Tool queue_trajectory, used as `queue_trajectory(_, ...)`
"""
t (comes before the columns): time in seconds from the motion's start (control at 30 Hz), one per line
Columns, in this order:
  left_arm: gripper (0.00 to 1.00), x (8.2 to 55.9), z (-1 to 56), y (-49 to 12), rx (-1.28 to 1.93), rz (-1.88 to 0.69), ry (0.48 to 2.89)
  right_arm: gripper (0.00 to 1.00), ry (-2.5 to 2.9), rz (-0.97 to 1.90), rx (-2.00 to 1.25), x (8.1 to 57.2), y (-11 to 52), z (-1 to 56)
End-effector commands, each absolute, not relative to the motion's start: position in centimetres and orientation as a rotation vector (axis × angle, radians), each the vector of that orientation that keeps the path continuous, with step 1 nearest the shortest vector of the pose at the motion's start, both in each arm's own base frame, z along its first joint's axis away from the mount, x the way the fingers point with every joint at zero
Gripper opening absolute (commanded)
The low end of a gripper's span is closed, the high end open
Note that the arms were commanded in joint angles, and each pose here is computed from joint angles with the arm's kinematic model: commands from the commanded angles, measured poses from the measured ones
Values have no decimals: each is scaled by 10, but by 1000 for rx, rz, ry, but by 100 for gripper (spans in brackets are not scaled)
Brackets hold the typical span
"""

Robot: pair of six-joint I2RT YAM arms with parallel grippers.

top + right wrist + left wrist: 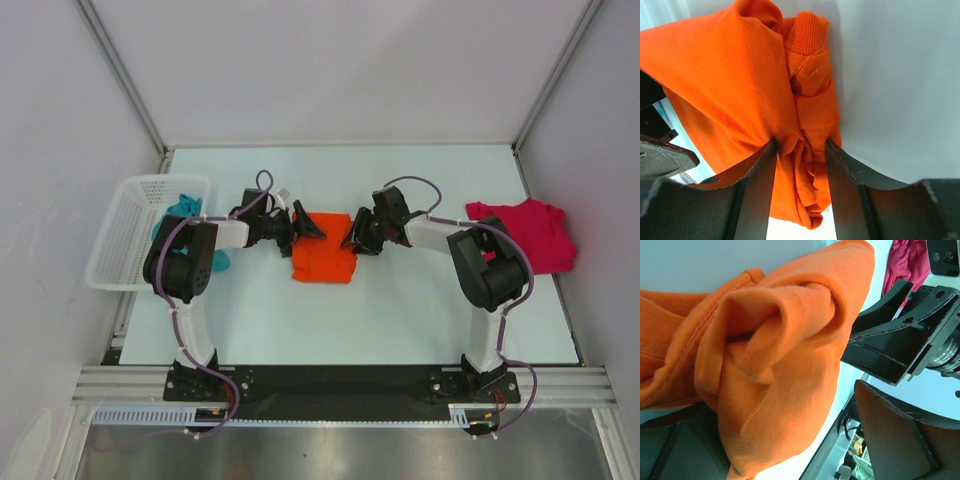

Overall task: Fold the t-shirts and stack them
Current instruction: Put the neatly folded tshirt into the corner of the board with both arms

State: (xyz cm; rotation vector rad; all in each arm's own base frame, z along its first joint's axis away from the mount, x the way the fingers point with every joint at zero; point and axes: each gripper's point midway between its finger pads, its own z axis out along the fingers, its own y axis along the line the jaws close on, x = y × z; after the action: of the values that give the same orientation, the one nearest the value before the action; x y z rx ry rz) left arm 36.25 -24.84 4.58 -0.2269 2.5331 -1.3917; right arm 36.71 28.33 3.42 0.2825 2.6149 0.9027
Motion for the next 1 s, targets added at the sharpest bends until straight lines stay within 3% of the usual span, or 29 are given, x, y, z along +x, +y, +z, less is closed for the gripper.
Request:
queue_trajectory(0.0,95,348,15,-241,-263,-1256,2636,49,2613,842,237,374,281,29)
queue_trajectory(0.47,95,347,9,-241,-272,-1255,2651,49,2572,702,186,385,255,59)
queue_trajectory(0.97,95,346,6,-241,-270,-1253,2654,49,2618,719,181,379,270,37)
